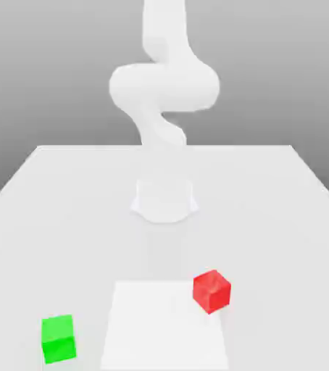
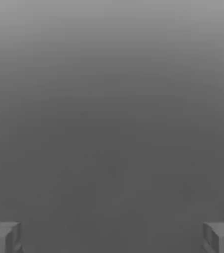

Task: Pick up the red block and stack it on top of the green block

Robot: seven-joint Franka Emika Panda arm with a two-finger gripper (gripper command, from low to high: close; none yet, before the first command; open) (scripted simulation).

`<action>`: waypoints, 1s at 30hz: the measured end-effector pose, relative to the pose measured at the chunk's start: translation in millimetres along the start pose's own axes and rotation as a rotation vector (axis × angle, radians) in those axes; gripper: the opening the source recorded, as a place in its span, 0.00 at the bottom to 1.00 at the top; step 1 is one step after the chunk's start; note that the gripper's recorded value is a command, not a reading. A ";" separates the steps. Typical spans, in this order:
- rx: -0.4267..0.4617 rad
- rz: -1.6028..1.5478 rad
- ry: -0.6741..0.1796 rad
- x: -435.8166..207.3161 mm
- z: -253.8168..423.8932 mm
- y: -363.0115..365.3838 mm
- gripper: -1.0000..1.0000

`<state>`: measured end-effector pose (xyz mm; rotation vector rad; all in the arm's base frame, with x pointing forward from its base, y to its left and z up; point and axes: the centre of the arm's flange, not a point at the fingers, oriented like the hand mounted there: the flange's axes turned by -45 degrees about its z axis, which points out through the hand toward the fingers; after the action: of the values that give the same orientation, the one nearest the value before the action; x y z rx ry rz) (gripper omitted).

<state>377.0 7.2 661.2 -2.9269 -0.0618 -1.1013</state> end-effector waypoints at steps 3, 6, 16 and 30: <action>0.037 -0.069 -0.114 -23.7 78.0 -12.6 0.50; 0.071 -0.139 -0.224 -58.7 146.5 -28.1 0.50; 0.167 -0.417 -0.609 -253.5 309.3 -77.5 0.50; 0.184 -0.491 -0.704 -353.6 376.5 -82.4 0.00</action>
<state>356.0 88.2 144.9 -3.0228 -0.8615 0.0005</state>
